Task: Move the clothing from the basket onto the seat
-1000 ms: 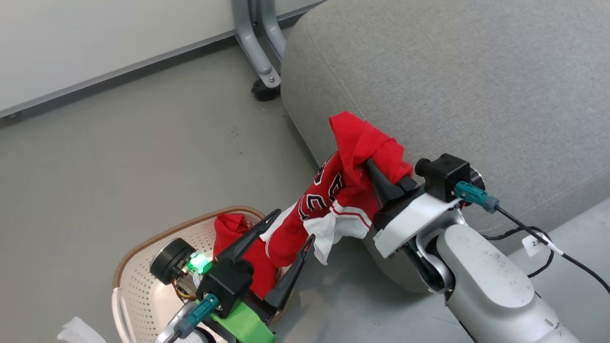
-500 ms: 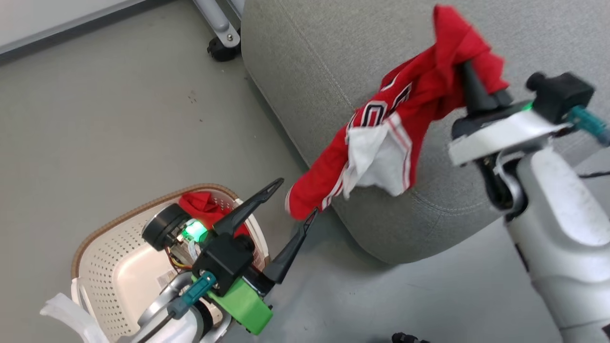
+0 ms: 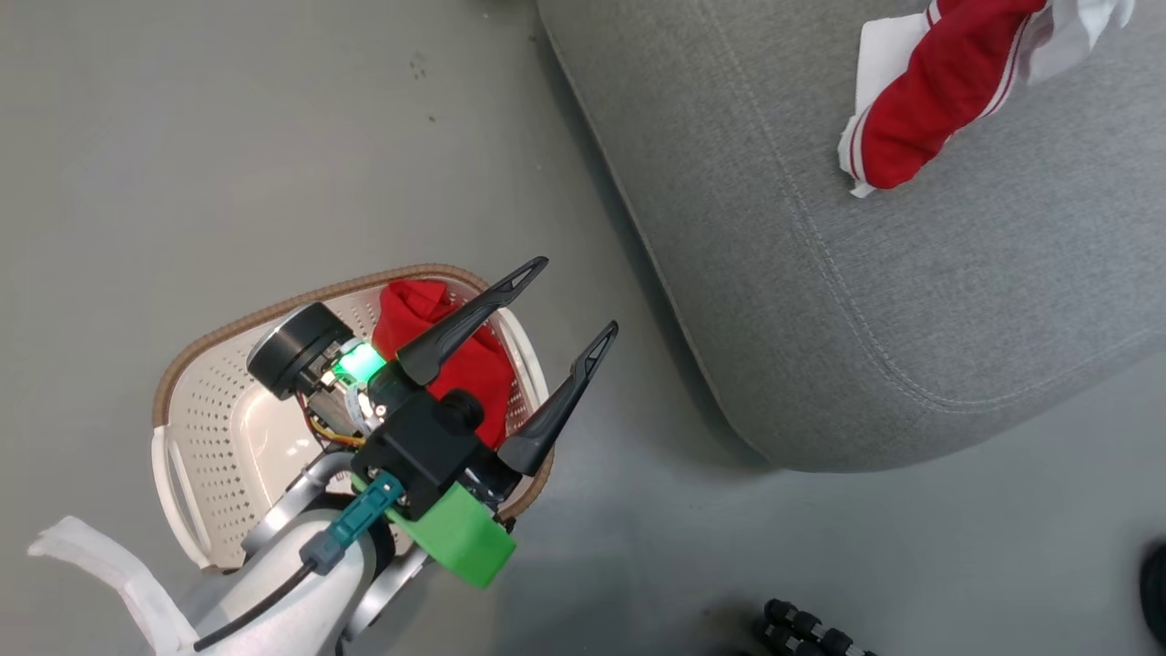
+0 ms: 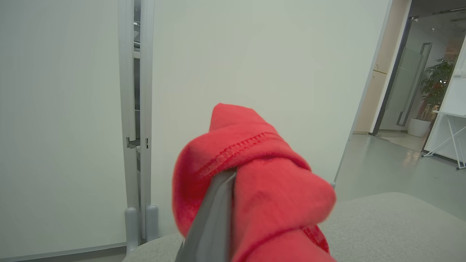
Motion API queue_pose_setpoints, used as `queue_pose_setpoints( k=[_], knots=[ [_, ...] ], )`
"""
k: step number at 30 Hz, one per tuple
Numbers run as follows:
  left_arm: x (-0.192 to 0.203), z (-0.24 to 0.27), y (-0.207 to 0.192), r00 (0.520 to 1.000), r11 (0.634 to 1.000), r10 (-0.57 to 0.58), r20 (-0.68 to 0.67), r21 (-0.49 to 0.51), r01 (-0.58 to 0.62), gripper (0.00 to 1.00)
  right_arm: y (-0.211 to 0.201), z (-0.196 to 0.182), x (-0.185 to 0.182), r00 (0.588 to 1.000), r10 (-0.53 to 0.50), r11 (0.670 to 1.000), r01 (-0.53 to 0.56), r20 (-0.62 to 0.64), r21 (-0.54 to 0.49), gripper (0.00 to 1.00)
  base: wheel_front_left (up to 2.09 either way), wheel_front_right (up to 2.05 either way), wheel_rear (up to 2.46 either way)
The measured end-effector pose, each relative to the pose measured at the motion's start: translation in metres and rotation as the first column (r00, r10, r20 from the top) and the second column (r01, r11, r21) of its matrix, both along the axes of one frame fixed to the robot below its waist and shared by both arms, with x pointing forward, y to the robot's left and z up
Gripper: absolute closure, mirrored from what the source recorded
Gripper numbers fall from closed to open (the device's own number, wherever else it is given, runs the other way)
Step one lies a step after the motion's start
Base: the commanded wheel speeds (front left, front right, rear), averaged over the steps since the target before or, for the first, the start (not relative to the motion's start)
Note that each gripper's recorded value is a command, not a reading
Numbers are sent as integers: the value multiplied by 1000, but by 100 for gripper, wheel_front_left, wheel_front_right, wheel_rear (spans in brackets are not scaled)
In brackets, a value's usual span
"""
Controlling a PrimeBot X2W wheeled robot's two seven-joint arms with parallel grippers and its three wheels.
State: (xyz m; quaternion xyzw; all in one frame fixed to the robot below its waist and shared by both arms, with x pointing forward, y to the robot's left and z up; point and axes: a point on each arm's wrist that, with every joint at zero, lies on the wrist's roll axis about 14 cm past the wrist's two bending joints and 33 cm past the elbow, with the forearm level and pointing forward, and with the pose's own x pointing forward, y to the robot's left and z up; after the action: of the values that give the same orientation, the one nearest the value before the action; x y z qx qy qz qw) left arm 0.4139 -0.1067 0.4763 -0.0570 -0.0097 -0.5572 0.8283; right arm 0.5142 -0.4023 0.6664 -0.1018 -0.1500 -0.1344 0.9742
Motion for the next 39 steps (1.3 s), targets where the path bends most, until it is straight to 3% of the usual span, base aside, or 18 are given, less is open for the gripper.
queue_pose_setpoints(
  k=[3, 7, 8, 9, 10, 13, 17, 23, 29, 33, 39],
  knots=[
    [7, -9, 5, 1000, 1000, 16, -13, 1, -16, 0, -3, -36, 13, 997, -9, 999, 12, -78, 33, 100, 0, 0, 0],
    [15, -26, 12, 998, 999, 41, -44, 12, -40, 0, -3, -123, 15, 971, -21, 989, 55, -240, 139, 100, 0, 0, 0],
    [15, -30, 14, 998, 999, 46, -52, 14, -45, 0, -1, -148, 11, 958, -23, 983, 74, -285, 169, 84, 0, 0, 0],
    [16, -33, 16, 997, 999, 52, -58, 18, -51, 0, 0, -170, 5, 946, -27, 976, 95, -322, 197, 60, 0, 0, 0],
    [17, -36, 18, 996, 998, 60, -64, 20, -59, 0, 0, -189, -1, 935, -32, 968, 117, -353, 224, 0, 0, 0, 0],
    [19, -42, 22, 994, 997, 77, -75, 31, -75, 0, 6, -229, -19, 906, -33, 950, 160, -423, 269, 0, 0, 0, 0],
    [20, -39, 24, 993, 995, 94, -72, 29, -92, 0, 12, -252, -48, 886, -39, 934, 197, -461, 299, 0, 0, 0, 0],
    [24, -29, 30, 987, 989, 150, -55, 20, -149, 0, 28, -237, -83, 912, -48, 941, 179, -408, 288, 0, 0, 0, 0],
    [26, -20, 44, 964, 966, 259, -68, 8, -259, 0, 65, -207, -102, 947, -7, 961, 95, -320, 259, 0, 0, 0, 0],
    [30, -12, 62, 929, 931, 364, -68, -1, -365, 0, 100, -191, -110, 959, 60, 970, 9, -277, 242, 0, 0, 0, 0],
    [40, -11, 106, 830, 833, 552, -79, 22, -553, 0, 160, -186, -113, 947, 207, 956, -141, -247, 258, 0, 0, 0, 0]
  ],
)
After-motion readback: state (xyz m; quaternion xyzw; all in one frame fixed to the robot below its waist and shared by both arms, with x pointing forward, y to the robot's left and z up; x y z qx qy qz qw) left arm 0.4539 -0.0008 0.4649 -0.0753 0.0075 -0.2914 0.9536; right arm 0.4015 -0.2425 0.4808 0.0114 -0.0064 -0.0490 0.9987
